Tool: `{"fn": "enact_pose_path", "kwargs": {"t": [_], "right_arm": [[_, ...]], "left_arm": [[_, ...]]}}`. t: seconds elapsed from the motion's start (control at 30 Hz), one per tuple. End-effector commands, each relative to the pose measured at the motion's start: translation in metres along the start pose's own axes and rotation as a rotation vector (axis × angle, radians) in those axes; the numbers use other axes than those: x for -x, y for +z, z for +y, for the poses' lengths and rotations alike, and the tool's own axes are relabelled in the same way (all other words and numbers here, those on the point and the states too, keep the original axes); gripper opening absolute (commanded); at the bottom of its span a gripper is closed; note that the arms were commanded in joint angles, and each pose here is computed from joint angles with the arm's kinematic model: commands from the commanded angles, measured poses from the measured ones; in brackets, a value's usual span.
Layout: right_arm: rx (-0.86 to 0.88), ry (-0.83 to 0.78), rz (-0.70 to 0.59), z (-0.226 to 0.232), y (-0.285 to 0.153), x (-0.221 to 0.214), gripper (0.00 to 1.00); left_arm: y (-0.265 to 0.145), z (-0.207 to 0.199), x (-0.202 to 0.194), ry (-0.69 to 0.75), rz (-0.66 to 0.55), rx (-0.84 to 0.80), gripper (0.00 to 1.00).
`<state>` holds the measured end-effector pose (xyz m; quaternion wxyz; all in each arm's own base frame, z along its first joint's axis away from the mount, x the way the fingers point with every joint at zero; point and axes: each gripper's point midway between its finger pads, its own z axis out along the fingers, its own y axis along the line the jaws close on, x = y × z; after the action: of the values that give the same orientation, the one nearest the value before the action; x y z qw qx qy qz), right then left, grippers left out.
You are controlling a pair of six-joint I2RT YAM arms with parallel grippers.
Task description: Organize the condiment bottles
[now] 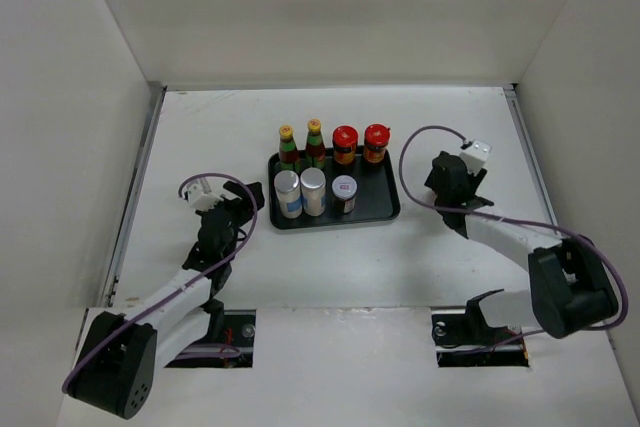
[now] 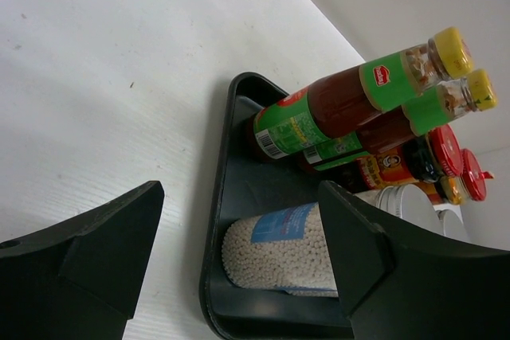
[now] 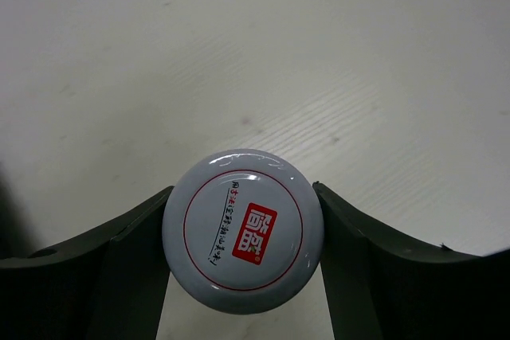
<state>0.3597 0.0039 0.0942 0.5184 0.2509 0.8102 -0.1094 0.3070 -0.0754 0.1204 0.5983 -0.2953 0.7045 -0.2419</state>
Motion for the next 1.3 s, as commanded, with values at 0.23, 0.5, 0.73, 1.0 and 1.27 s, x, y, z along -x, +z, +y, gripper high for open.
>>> {"fn": "enact_pose_path", "kwargs": {"t": [0.23,0.5,0.73,1.0,1.27], "right_arm": [[0.53,0.053,-0.167,0.144,-0.114,0.055,0.52],[0.625,-0.035,-0.117,0.199,-0.114,0.014,0.55],[0.622,-0.053,-0.095,0.204,-0.108,-0.004,0.93],[0.656,0.043,-0.181,0.176,-0.141,0.042,1.0],[0.435,0.224,-0.235,0.096,-0.115,0.058,1.0]], "left_arm": [[0.007,-0.003,0.008,-0.001,-0.031,-0.001,0.99],[0.002,-0.002,0.026,0.028,-0.105,0.008,1.0],[0.0,0.008,0.035,0.034,-0.146,0.058,1.0],[0.005,0.023,0.034,0.073,-0.142,0.149,1.0],[0.014,0.043,0.033,0.134,-0.088,0.396,1.0]]}}
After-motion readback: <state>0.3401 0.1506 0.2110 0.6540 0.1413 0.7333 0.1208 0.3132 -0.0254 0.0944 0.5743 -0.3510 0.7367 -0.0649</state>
